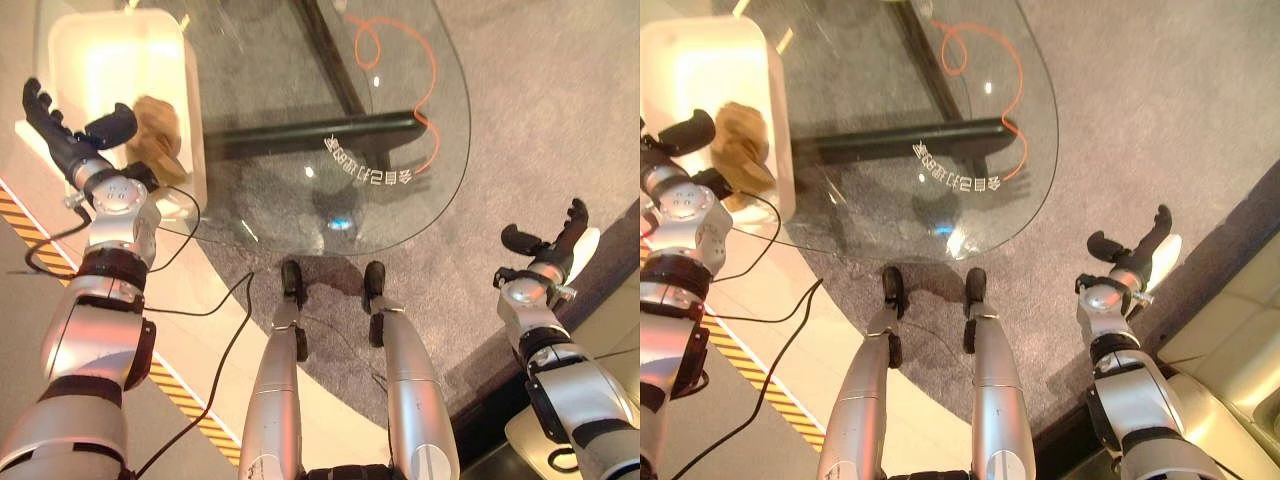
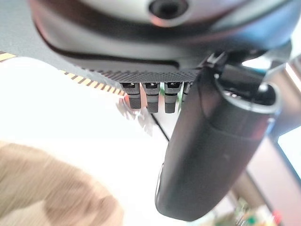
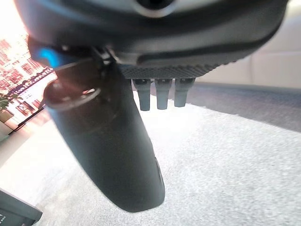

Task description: Wipe the table with a cloth and put it in the basket.

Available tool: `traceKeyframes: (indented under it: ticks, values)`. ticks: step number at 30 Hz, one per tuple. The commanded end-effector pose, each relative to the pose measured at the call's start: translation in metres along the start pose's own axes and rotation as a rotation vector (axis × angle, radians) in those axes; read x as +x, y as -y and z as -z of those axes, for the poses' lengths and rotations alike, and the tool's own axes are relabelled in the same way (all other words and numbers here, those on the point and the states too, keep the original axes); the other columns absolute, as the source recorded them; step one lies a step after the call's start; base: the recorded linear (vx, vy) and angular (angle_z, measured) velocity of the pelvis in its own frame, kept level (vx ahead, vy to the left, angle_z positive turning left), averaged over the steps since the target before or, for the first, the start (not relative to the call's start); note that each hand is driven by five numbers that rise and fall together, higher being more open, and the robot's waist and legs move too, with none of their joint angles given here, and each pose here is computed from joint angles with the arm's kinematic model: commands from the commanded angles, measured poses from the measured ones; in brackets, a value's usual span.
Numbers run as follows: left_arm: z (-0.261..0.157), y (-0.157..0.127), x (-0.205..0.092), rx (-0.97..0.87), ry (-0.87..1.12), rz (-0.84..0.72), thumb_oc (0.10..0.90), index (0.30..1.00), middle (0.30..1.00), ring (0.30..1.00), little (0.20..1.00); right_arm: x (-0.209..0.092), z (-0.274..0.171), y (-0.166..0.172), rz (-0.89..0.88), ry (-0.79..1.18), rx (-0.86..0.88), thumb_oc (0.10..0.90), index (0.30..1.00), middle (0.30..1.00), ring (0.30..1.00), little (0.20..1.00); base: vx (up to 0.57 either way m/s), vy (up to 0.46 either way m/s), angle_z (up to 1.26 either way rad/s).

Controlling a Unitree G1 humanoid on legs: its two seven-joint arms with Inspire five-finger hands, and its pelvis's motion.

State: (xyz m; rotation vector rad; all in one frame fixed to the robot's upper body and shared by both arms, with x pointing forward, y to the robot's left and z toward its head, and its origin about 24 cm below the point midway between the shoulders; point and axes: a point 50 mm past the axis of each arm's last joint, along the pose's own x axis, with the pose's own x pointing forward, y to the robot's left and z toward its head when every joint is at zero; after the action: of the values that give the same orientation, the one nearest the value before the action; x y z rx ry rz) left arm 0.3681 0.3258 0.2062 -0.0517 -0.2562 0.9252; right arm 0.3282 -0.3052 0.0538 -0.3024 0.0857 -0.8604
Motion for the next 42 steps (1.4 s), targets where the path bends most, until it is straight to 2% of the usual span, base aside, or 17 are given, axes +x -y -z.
traceKeyframes:
  ticks: [1,9,16,18,19,22,24,27,28,31,33,42]
  values:
    - [-0.030,-0.039,0.020,-0.063,0.153,-0.066,0.800,0.900,0.900,0.900,0.900,-0.004,0.034,0.028,0.042,-0.067,-0.044,0.800,0.900,0.900,0.900,0.900,0.10,-0.005,-0.05]
    - [0.039,-0.076,0.000,0.041,0.035,0.042,0.800,0.900,0.900,0.900,0.900,-0.039,0.105,0.054,-0.083,-0.244,-0.173,0.800,0.900,0.900,0.900,0.900,0.09,0.005,-0.06]
    - [0.111,-0.110,-0.041,0.110,-0.165,0.181,0.800,0.900,0.900,0.900,0.900,-0.082,0.159,0.073,-0.223,-0.470,-0.214,0.800,0.900,0.900,0.900,0.900,0.08,-0.028,0.06]
    - [0.136,-0.120,-0.059,0.156,-0.255,0.230,0.800,0.900,0.900,0.900,0.900,-0.096,0.174,0.080,-0.253,-0.538,-0.234,0.800,0.900,0.900,0.900,0.900,0.14,-0.017,0.08]
    - [0.161,-0.131,-0.080,0.190,-0.354,0.276,0.800,0.900,0.900,0.900,0.900,-0.109,0.187,0.085,-0.290,-0.625,-0.239,0.800,0.900,0.900,0.900,0.900,0.15,0.001,0.10]
    - [0.201,-0.151,-0.120,0.261,-0.545,0.333,0.800,0.900,0.900,0.900,0.900,-0.131,0.205,0.091,-0.381,-0.738,-0.306,0.800,0.900,0.900,0.900,0.900,0.16,0.007,0.09]
    - [0.214,-0.158,-0.135,0.280,-0.620,0.346,0.800,0.900,0.900,0.900,0.900,-0.139,0.210,0.093,-0.409,-0.782,-0.306,0.800,0.900,0.900,0.900,0.900,0.08,-0.001,0.05]
    - [0.243,-0.177,-0.178,0.318,-0.800,0.393,0.800,0.900,0.900,0.900,0.900,-0.158,0.222,0.093,-0.511,-0.866,-0.355,0.800,0.900,0.900,0.900,0.900,0.06,0.019,0.01]
    - [0.244,-0.178,-0.180,0.321,-0.810,0.397,0.800,0.900,0.900,0.900,0.900,-0.159,0.222,0.093,-0.514,-0.868,-0.358,0.800,0.900,0.900,0.900,0.900,0.00,0.000,0.00]
    - [0.264,-0.198,-0.224,0.397,-1.000,0.462,0.800,0.900,0.900,0.900,0.900,-0.179,0.231,0.091,-0.604,-0.939,-0.421,0.800,0.900,0.900,0.900,0.900,0.00,0.000,0.00]
    - [0.269,-0.208,-0.241,0.423,-1.076,0.478,0.800,0.900,0.900,0.900,0.900,-0.187,0.235,0.092,-0.638,-0.976,-0.450,0.800,0.900,0.900,0.900,0.900,0.00,0.000,0.00]
    - [0.278,-0.224,-0.274,0.561,-1.275,0.547,0.800,0.900,0.900,0.900,0.900,-0.201,0.242,0.099,-0.694,-1.078,-0.531,0.800,0.900,0.900,0.900,0.900,0.00,0.002,0.00]
